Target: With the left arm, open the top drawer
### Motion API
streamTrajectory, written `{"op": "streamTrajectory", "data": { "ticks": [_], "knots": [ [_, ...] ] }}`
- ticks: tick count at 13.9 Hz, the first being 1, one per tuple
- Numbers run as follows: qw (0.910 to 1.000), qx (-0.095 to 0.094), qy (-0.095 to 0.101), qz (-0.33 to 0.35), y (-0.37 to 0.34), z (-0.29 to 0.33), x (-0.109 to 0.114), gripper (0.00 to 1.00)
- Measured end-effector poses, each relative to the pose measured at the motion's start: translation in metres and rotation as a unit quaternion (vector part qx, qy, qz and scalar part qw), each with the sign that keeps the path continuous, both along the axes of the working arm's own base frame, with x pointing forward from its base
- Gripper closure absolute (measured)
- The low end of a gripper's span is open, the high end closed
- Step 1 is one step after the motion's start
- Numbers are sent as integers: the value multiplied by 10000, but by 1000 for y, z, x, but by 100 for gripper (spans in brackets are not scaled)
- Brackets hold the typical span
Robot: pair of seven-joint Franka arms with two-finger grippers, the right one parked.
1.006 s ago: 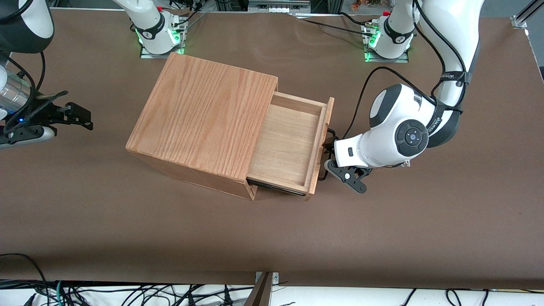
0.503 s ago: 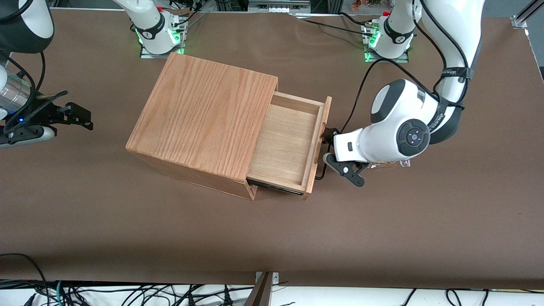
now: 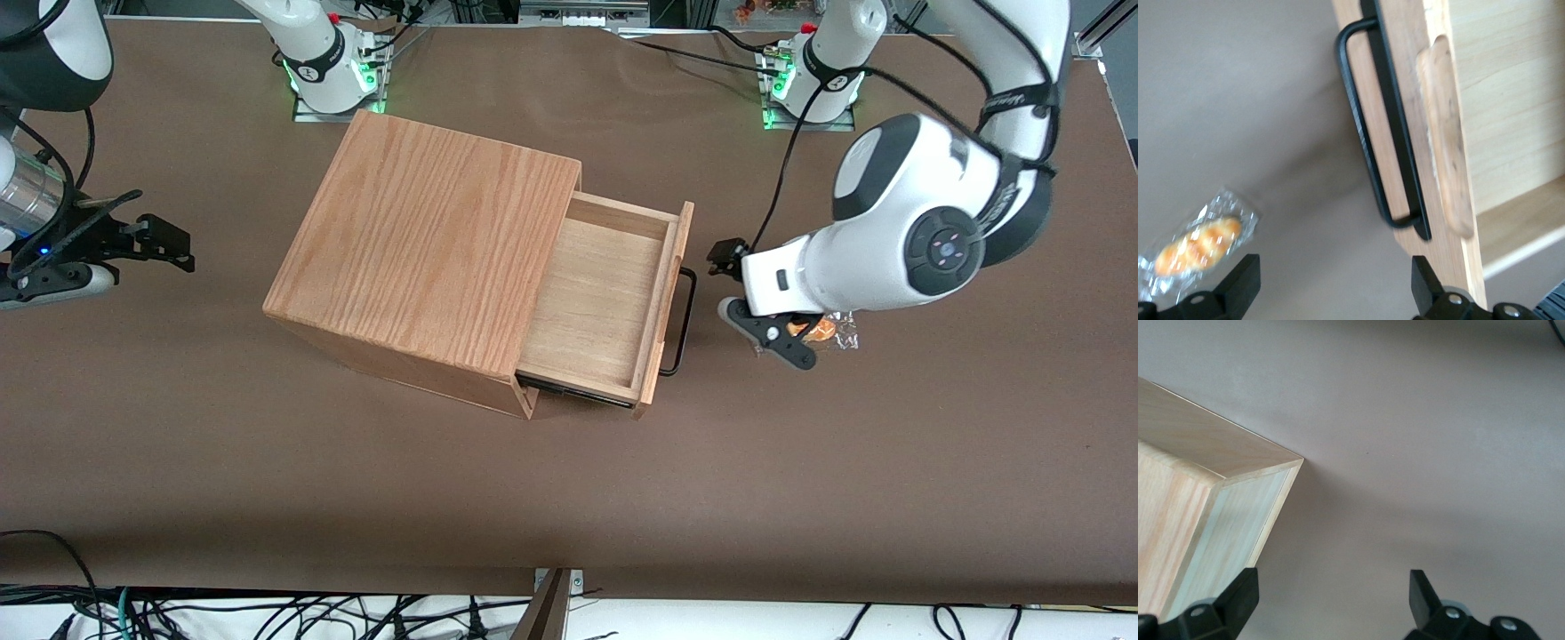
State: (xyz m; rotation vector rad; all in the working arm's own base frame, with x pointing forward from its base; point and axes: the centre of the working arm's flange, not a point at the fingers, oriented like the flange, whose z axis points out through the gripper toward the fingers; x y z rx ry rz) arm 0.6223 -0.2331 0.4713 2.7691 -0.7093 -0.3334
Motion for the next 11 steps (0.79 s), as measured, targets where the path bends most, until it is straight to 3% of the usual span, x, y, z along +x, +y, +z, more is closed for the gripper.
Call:
{"op": "streamTrajectory", "data": {
  "ticks": [2,6,7,11],
  "knots": [
    [9995,267,-39,136,24,19,-2,0],
    [9900,1180,-330,693,67,63,-12,0],
    [9867,1336,-398,833,76,71,-13,0],
    [9769,1446,-576,1463,138,84,-6,0]
  ]
}}
